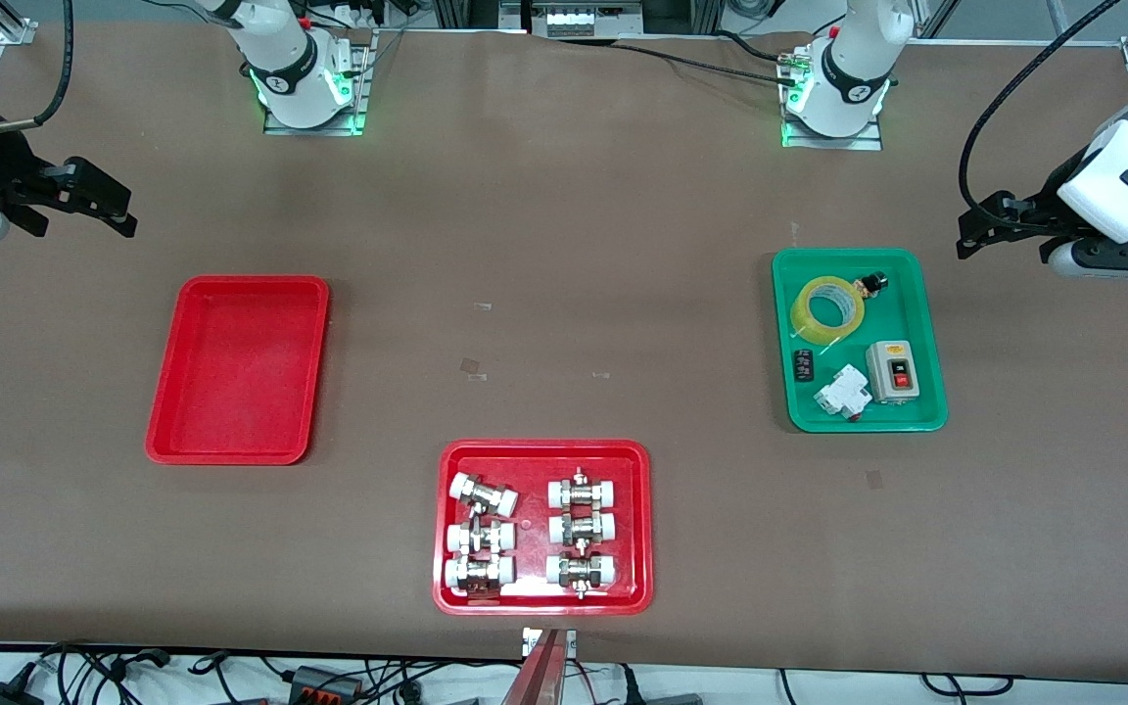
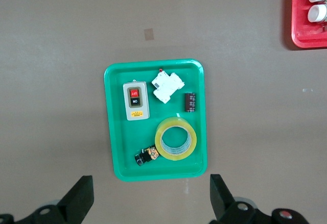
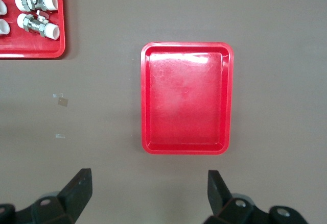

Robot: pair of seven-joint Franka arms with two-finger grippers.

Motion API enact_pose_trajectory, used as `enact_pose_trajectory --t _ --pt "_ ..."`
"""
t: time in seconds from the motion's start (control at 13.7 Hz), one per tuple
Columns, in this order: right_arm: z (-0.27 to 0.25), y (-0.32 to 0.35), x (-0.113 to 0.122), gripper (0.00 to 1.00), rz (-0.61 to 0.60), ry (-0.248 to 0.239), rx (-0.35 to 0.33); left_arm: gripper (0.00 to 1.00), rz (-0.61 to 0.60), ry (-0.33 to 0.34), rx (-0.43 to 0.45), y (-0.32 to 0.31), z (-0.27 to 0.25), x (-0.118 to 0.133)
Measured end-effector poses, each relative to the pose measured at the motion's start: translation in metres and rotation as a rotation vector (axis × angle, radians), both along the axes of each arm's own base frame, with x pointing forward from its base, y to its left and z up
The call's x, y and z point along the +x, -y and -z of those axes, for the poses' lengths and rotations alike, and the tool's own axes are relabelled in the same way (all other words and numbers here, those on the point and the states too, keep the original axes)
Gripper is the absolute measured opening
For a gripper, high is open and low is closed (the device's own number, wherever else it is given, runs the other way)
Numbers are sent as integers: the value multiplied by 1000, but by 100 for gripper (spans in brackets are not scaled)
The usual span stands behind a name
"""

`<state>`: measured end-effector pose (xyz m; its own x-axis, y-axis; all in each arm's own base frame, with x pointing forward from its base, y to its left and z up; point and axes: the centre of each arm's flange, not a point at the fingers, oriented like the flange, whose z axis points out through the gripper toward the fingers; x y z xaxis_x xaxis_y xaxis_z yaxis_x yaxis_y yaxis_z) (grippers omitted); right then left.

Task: Left arm passes tape to right arm into tray

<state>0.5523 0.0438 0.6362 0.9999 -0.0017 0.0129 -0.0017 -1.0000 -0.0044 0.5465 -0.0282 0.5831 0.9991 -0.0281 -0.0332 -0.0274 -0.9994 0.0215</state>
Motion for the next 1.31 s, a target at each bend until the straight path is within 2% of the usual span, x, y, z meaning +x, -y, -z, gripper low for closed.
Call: enact_pose_trajectory --t 1.31 --pt "0 0 0 100 0 0 0 100 3 24 -5 2 -8 4"
